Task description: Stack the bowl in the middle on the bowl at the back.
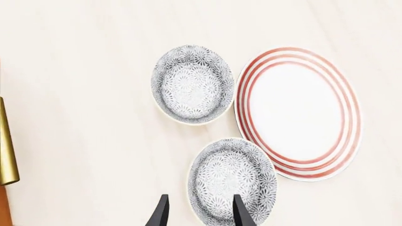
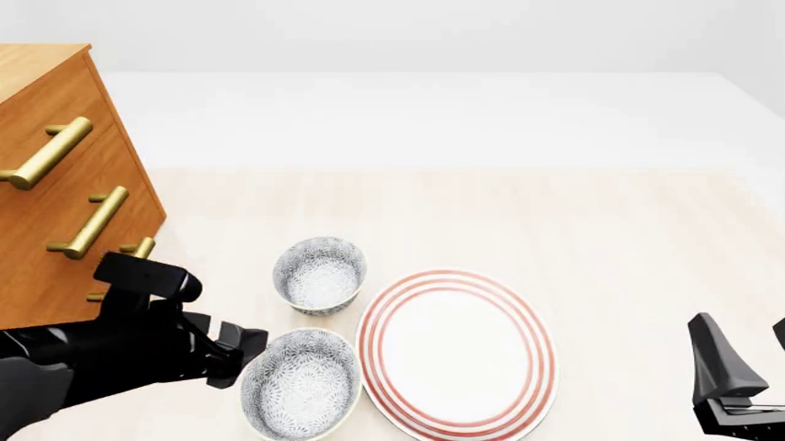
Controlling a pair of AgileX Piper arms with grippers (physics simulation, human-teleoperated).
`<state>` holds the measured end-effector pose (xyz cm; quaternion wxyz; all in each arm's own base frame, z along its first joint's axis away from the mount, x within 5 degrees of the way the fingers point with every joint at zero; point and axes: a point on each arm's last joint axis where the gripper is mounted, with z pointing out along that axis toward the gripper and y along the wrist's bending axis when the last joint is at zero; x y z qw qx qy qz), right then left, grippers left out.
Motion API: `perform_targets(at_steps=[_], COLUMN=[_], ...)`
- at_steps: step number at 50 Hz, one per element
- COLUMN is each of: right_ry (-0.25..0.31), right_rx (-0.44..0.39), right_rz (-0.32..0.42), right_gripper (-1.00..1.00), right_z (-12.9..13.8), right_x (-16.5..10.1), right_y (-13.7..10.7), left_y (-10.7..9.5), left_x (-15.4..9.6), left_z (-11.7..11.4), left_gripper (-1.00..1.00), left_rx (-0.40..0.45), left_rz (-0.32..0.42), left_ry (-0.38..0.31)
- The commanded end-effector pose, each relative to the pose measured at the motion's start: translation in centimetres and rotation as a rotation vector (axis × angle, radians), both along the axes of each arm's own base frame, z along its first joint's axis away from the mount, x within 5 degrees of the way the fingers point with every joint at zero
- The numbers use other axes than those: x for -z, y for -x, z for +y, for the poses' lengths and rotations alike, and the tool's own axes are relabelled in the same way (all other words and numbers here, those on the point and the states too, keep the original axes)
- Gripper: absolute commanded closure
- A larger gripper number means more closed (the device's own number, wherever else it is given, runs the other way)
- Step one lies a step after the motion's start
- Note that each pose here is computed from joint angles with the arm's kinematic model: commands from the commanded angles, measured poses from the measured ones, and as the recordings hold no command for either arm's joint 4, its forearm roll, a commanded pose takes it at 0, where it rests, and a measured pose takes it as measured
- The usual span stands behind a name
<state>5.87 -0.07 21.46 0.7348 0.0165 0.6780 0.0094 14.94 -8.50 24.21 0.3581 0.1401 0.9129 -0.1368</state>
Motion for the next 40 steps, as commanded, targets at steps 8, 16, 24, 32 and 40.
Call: perform_targets(at_steps=[8,16,24,32,40], right_ry=[-0.003,-0.004,-0.006,-0.007,-0.007], right_rx=[0.001,0.001,0.002,0.002,0.002], right_rz=[0.002,0.002,0.003,0.003,0.003], right_gripper=[-1.00,-1.00,-1.00,-1.00,-1.00], right_z=[0.0,0.0,0.0,0.0,0.0], right_x=[0.1,0.1,0.0,0.0,0.0], right_y=[0.1,0.0,-0.1,-0.2,-0.3], left_y=[-1.5,-2.1,-2.4,-2.7,-2.7], left_x=[4.5,5.8,6.9,7.8,8.7], left_z=[-1.9,-2.1,-2.1,-1.8,-1.7], left_gripper=[-1.00,-1.00,-1.00,-1.00,-1.00], left_rx=[0.030,0.028,0.026,0.016,0.010], left_rz=[0.067,0.082,0.095,0.102,0.110], left_ry=[-0.025,-0.039,-0.050,-0.065,-0.068])
